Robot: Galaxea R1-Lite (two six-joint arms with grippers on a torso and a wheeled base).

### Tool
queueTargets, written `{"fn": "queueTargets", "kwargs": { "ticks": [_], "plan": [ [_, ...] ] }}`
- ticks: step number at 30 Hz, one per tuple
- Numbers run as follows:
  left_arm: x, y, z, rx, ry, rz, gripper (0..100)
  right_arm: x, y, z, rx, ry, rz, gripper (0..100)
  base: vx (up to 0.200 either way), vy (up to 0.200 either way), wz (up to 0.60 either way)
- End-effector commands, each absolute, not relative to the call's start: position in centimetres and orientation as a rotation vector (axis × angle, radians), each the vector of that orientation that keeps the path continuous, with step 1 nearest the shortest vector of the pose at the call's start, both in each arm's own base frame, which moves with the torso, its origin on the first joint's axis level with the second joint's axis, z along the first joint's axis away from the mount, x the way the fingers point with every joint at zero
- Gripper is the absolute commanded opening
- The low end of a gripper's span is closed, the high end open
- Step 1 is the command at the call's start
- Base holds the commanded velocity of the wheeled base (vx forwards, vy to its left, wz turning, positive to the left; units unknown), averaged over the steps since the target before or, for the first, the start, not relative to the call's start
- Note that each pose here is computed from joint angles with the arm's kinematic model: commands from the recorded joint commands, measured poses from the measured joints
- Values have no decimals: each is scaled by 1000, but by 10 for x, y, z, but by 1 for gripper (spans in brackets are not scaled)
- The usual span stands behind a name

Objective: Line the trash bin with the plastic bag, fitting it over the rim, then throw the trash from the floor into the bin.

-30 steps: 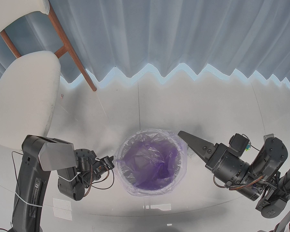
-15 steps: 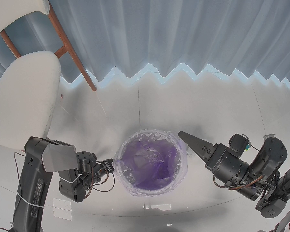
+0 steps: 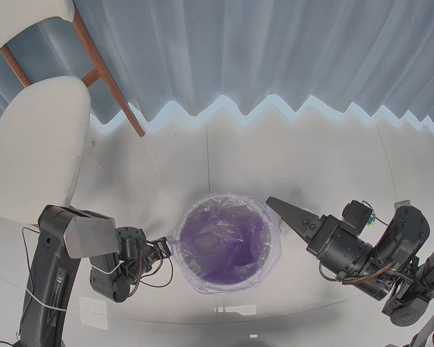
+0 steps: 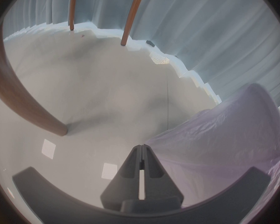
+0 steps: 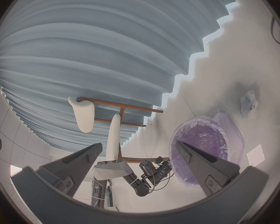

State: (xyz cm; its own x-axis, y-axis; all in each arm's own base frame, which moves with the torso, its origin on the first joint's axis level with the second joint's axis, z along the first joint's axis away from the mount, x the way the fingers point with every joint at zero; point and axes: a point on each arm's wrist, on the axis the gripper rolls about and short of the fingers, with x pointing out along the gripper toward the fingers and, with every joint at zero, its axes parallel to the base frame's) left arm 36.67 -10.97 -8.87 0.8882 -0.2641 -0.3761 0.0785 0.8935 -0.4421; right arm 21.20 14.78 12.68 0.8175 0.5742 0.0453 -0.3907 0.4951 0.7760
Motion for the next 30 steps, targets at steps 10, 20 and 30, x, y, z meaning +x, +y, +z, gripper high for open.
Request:
{"fn": "queueTargets", "kwargs": {
  "ticks": [10,20,30],
  "plan": [
    [364,-109,-72,-454,406,-200,100,212,148,127,878,222,597,100,0,0,0],
    [333,-104,0,-516,356,-282,100,212,148,128,878,220,598,100,0,0,0],
    [278,-99,132,-552,45,-473,100,213,149,125,875,231,592,100,0,0,0]
  ]
}}
